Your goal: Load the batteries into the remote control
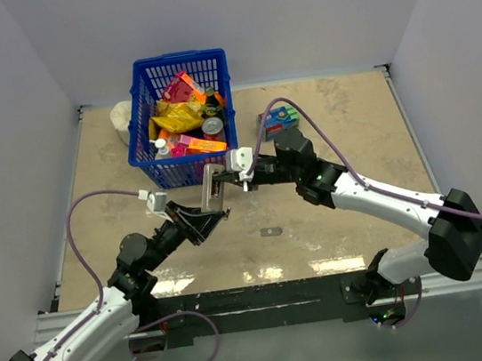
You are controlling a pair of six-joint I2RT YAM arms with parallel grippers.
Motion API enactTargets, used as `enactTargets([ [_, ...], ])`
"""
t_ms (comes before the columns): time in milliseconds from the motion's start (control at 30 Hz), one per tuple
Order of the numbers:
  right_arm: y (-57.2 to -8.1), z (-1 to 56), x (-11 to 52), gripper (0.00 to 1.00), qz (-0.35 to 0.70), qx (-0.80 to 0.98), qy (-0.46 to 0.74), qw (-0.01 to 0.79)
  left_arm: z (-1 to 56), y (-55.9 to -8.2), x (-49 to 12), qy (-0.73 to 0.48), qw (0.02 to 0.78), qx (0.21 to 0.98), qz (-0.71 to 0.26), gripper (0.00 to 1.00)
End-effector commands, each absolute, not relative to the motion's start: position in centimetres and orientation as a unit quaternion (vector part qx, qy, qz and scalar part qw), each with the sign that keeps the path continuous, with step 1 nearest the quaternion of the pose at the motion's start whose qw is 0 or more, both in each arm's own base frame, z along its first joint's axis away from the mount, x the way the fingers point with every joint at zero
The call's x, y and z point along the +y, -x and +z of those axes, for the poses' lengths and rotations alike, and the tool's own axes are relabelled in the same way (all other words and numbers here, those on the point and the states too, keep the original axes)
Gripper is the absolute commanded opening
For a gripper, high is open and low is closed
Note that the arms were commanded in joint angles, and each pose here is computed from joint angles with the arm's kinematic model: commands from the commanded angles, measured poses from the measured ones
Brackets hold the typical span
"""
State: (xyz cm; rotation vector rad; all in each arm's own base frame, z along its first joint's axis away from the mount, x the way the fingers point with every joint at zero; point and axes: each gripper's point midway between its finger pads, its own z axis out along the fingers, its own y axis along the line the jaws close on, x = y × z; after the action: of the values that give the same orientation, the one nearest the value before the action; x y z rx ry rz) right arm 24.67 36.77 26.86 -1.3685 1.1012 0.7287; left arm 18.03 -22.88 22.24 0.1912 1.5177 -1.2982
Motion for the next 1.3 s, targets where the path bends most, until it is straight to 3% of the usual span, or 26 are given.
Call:
enactTargets([
  [0, -26.4, 18.2, 34.1, 0.09, 0.251, 0.585, 0.596, 0.49, 36.3, -13.6, -21.1, -0.149, 0.663, 0.405, -0.612, 0.0],
  [200, -27.2, 20.5, 33.6, 0.21, 0.22, 0.548, 0.596, 0.544, 35.7, -14.3, -21.1, -0.137, 0.661, 0.424, -0.604, 0.0],
  [500, -26.9, 24.5, 33.8, 0.28, 0.22, 0.504, 0.59, 0.591, 33.9, -15.7, -22.0, -0.127, 0.639, 0.466, -0.598, 0.0],
  [567, -26.6, 25.6, 34.1, 0.34, 0.234, 0.498, 0.586, 0.595, 33.4, -16.0, -22.2, -0.124, 0.635, 0.476, -0.596, 0.0],
  [600, -26.4, 26.1, 34.2, 0.46, 0.24, 0.496, 0.585, 0.596, 33.1, -16.4, -22.3, -0.121, 0.634, 0.485, -0.591, 0.0],
  [800, -25.7, 30.5, 33.7, 0.56, 0.267, 0.503, 0.543, 0.617, 30.9, -17.4, -22.4, -0.121, 0.63, 0.521, -0.563, 0.0],
  [933, -25.6, 32.7, 32.8, 0.82, 0.286, 0.544, 0.489, 0.618, 29.2, -18.1, -22.1, -0.112, 0.632, 0.545, -0.539, 0.0],
  [967, -26.2, 32.7, 32.2, 0.98, 0.29, 0.582, 0.449, 0.613, 28.8, -18.3, -22.0, -0.108, 0.63, 0.552, -0.535, 0.0],
  [1267, -27.4, 26.9, 31.2, 0.98, 0.278, 0.735, 0.361, 0.503, 23.0, -20.1, -20.0, -0.042, 0.602, 0.647, -0.465, 0.0],
])
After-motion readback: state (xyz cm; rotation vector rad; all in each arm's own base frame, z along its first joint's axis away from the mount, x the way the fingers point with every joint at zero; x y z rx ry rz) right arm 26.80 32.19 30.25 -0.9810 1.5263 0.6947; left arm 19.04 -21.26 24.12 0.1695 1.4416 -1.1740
